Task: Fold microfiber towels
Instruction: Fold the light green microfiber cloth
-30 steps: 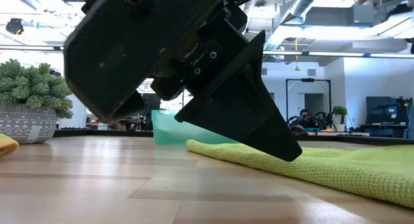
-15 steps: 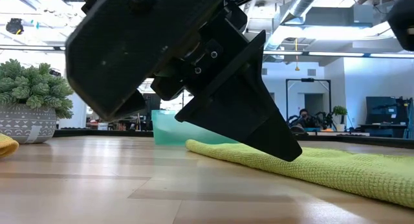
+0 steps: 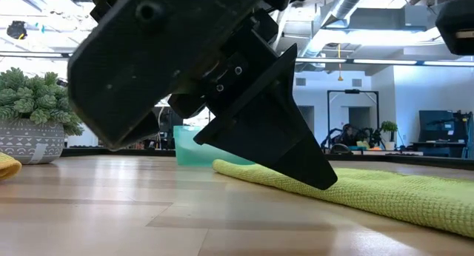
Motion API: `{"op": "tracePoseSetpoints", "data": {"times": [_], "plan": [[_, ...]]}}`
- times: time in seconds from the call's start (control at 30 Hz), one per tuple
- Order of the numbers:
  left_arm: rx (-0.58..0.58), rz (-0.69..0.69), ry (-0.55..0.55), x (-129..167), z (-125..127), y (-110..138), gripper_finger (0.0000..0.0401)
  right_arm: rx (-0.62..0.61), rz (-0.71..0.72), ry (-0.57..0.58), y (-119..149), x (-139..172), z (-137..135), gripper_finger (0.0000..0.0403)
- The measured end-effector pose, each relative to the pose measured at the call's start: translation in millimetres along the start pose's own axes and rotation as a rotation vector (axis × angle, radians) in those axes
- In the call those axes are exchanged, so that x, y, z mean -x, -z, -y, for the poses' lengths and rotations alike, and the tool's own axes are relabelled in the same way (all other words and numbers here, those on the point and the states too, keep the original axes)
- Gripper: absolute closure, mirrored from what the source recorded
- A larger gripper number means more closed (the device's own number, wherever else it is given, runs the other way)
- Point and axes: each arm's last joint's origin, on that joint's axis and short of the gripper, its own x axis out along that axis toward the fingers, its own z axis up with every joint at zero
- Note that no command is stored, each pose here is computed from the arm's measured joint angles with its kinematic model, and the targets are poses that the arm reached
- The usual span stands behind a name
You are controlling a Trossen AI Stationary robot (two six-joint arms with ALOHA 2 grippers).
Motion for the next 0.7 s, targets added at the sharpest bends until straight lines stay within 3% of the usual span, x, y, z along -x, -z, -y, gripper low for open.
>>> {"op": "tracePoseSetpoints", "data": {"times": [0.2, 0.43, 0.7], "plan": [[0.000, 0.000, 0.000, 0.0, 0.0, 0.0, 0.0379, 0.098, -0.030, -0.079, 9.8, -4.5, -8.4, 0.0177], [0.000, 0.001, 0.000, 0.0, 0.0, -0.1, 0.0379, 0.217, 0.051, -0.020, 8.3, -1.1, -19.7, 0.0193], [0.000, 0.001, 0.000, 0.0, 0.0, -0.1, 0.0379, 0.232, 0.043, -0.016, 7.2, -11.4, -24.3, 0.0202]]}}
